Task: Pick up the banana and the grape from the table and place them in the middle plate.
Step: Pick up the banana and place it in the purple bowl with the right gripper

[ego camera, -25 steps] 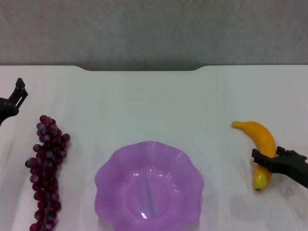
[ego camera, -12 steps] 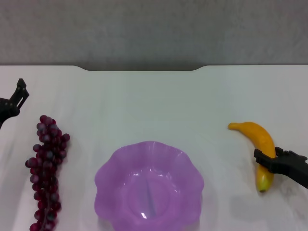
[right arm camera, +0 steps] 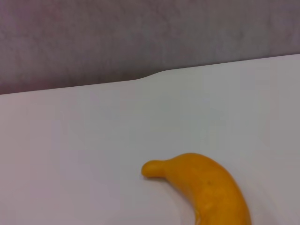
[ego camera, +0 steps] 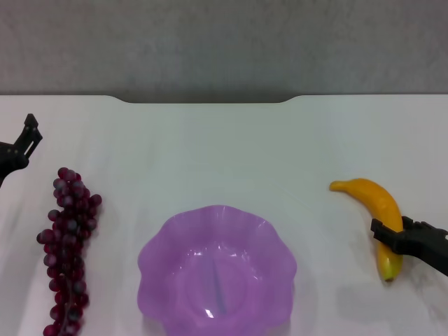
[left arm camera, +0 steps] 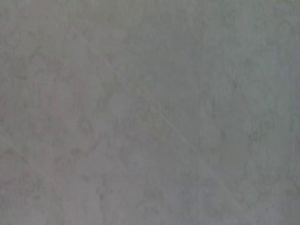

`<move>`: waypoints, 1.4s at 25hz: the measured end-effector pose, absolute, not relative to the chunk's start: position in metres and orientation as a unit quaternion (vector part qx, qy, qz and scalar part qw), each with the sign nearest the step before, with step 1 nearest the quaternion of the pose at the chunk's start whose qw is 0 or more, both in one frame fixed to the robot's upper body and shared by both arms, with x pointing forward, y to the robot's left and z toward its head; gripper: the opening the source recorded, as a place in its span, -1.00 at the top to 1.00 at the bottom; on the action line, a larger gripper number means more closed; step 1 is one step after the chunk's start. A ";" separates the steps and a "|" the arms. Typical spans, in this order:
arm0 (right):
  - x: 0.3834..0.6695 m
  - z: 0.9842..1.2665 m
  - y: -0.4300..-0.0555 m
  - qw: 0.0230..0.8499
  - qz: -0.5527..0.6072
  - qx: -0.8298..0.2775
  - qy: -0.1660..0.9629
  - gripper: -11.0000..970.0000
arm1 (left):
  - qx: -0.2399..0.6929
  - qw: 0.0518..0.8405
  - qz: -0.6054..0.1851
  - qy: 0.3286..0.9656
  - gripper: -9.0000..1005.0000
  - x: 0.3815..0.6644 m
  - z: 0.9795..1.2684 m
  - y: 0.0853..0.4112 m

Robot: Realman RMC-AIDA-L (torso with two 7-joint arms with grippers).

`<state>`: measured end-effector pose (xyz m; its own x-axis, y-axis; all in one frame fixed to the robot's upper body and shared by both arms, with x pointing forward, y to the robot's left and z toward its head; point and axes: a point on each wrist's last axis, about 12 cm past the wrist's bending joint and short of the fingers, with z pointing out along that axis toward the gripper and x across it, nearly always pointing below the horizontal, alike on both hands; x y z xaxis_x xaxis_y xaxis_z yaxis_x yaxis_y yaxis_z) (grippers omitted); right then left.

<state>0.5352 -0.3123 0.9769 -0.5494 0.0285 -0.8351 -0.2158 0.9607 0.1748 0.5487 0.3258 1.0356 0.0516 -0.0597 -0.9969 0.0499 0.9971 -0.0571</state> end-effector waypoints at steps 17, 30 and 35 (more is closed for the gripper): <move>0.535 0.974 -0.318 0.461 0.112 -0.048 0.879 -0.44 | -0.003 0.725 -0.036 0.687 -0.78 0.549 1.036 0.326; 0.536 0.975 -0.317 0.461 0.112 -0.048 0.879 -0.38 | -0.005 0.725 -0.035 0.687 -0.78 0.548 1.036 0.327; 0.536 0.975 -0.317 0.459 0.122 -0.031 0.880 -0.34 | -0.004 0.725 -0.034 0.688 -0.78 0.548 1.035 0.327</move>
<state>0.5361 -0.3170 0.9750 -0.5767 0.0565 -0.8150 -0.1669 0.9684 0.1852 0.5482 0.3267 1.0354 0.0522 -0.0554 -0.9971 0.0436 0.9976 -0.0531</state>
